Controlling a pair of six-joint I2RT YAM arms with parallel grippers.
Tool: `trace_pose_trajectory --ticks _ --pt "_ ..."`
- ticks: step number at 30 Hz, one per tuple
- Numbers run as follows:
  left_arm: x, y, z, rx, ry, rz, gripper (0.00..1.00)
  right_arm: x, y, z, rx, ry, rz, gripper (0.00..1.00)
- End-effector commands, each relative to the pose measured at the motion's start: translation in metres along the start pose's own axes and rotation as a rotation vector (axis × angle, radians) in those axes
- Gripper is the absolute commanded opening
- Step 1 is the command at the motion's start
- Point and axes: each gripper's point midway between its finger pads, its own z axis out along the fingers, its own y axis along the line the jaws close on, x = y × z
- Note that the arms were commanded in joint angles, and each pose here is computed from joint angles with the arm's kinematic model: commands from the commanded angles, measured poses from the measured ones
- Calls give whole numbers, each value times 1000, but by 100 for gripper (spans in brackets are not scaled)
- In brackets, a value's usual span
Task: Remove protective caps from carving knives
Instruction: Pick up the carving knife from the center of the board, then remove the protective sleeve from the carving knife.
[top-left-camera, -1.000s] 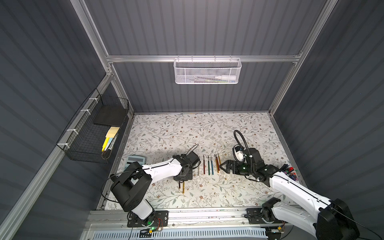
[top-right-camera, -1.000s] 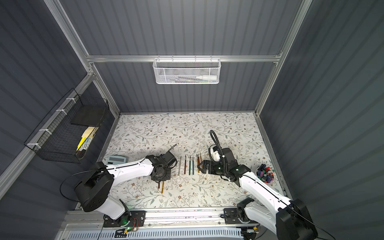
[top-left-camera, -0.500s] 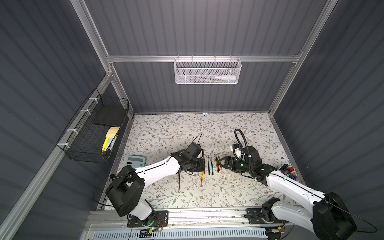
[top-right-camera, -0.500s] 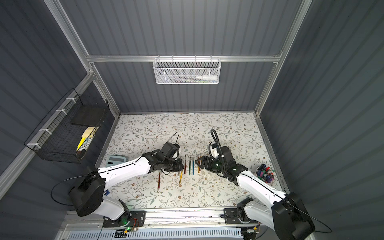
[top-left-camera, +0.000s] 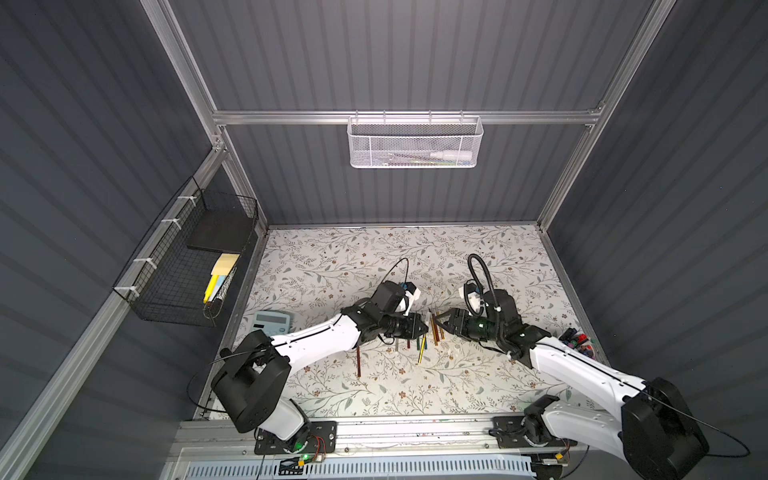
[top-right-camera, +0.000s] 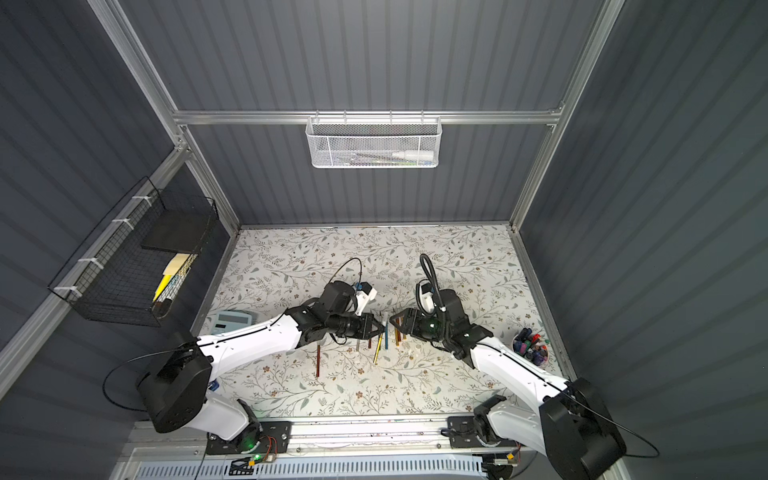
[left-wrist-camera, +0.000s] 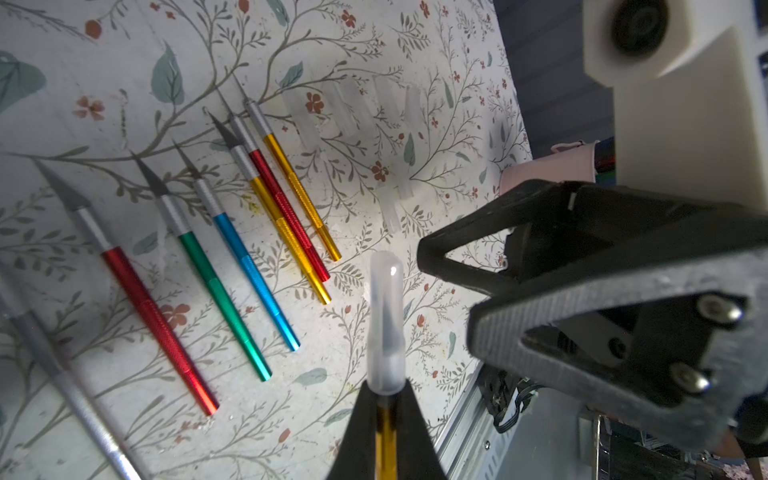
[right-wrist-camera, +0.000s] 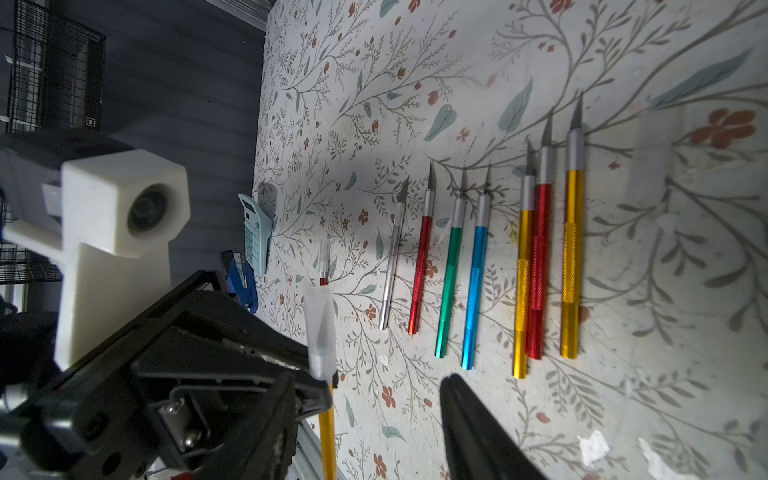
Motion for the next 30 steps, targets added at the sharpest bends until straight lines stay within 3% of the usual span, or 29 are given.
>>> trace_pose_trajectory --ticks 1,15,25,30 --pt "2 -7 0 58 -2 0 4 -6 15 -1 -32 -3 -23 57" --pt "-1 -18 4 135 -4 -15 5 -3 23 8 -57 30 -38 46" --pt "6 -18 10 142 11 -25 6 -5 27 12 -61 24 -44 22" --pt "13 -15 15 126 35 -31 17 -5 27 11 -58 19 -43 11"
